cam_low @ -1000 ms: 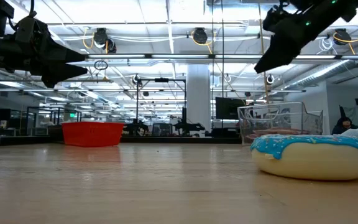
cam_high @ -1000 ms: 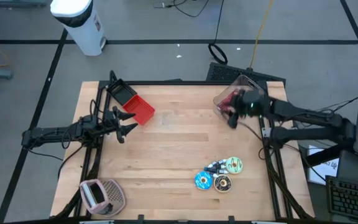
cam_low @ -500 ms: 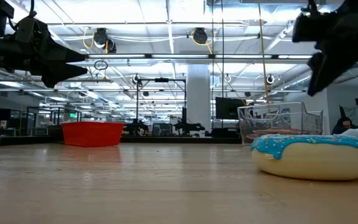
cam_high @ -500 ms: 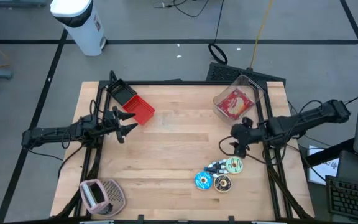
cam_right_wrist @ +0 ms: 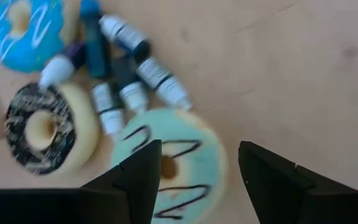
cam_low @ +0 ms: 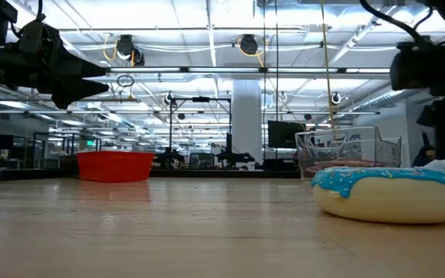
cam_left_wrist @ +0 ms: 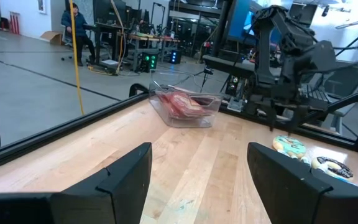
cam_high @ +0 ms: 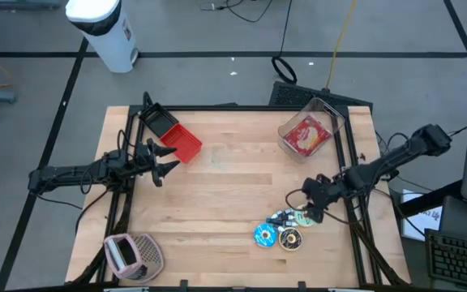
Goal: Pick & Place Food Item
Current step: Put the green donut into the black bin
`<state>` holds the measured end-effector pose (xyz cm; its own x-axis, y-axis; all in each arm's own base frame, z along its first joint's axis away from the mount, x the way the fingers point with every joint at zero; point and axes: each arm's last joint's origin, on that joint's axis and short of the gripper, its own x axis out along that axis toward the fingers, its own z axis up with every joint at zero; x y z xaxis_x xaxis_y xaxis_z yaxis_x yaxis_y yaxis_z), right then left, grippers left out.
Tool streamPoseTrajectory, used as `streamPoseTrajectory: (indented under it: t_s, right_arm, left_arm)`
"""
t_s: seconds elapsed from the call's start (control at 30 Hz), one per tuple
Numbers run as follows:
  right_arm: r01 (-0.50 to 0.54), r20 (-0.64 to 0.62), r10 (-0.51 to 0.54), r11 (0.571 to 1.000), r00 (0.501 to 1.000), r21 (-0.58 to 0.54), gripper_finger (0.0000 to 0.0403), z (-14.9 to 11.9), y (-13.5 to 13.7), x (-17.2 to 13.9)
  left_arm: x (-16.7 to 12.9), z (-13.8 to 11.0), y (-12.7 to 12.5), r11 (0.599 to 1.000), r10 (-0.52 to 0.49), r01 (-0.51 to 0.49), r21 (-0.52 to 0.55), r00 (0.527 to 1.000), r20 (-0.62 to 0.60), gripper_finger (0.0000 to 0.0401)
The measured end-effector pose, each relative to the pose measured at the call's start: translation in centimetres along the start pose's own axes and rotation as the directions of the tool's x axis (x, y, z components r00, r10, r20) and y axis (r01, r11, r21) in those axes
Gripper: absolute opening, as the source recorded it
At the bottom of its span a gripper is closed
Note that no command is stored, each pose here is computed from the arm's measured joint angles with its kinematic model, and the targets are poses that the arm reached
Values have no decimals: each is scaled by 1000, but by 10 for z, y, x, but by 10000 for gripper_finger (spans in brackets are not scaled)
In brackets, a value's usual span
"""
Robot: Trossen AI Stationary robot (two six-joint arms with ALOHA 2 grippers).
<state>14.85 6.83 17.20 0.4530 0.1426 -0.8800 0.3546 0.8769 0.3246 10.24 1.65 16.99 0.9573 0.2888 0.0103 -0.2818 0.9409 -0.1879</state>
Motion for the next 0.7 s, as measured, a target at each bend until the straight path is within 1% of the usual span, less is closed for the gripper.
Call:
streamPoseTrajectory:
  t_s: [0.07, 0.17, 0.5, 0.7]
  right_arm:
    - [-22, -32, 22, 1000, 999, -8, 197, -5, 1, 3]
    - [-19, -68, 18, 1000, 997, -14, 192, -10, 4, 7]
    - [92, -132, -101, 993, 986, -70, 188, -15, 4, 28]
    - [123, -154, -136, 988, 979, -91, 175, -16, 4, 35]
  left_arm:
    - [0, 0, 0, 1000, 0, 0, 0, 1000, 0, 267]
    - [0, 0, 0, 1000, 0, 0, 0, 1000, 0, 267]
    - [0, 0, 0, 1000, 0, 0, 0, 1000, 0, 267]
    - [0, 0, 0, 1000, 0, 0, 0, 1000, 0, 267]
